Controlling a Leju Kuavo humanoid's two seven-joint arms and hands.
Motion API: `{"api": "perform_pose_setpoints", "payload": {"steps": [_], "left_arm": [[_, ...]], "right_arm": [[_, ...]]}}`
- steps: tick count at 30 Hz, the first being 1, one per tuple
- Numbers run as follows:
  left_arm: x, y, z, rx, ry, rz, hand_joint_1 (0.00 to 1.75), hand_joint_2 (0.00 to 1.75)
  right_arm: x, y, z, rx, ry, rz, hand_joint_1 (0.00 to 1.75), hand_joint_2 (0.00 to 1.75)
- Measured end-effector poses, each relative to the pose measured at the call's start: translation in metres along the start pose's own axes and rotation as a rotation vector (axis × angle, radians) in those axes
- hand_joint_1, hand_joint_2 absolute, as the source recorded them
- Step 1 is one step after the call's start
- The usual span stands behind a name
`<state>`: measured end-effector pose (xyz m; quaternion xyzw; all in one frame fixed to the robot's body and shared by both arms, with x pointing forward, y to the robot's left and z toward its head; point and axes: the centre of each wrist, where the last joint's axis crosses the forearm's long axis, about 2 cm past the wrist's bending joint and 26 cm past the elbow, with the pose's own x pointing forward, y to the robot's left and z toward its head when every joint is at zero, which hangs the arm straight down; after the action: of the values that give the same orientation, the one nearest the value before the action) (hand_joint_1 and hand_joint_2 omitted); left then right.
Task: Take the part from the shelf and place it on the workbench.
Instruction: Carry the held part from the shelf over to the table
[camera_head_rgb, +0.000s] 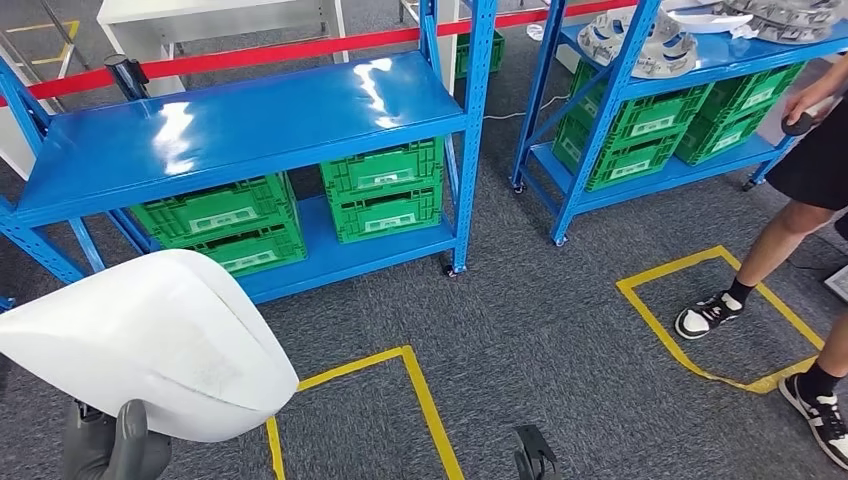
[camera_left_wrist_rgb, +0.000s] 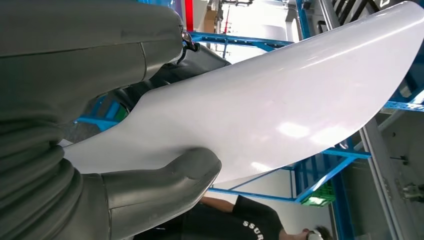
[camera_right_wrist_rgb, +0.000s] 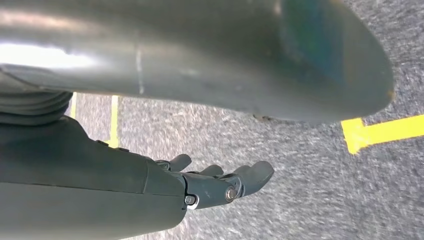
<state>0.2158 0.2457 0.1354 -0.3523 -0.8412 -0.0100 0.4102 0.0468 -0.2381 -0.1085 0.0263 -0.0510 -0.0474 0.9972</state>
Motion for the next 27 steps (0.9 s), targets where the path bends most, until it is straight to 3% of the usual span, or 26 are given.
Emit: {"api": "perform_pose_setpoints", "payload": {"steps": [27], "left_arm": [[-0.009, 0.005, 0.015, 0.036, -0.001, 0.032, 1.75, 1.75]], "right_arm": [[-0.001, -0.005, 0.0, 0.041, -0.06, -0.013, 0.0, 0.0]]}}
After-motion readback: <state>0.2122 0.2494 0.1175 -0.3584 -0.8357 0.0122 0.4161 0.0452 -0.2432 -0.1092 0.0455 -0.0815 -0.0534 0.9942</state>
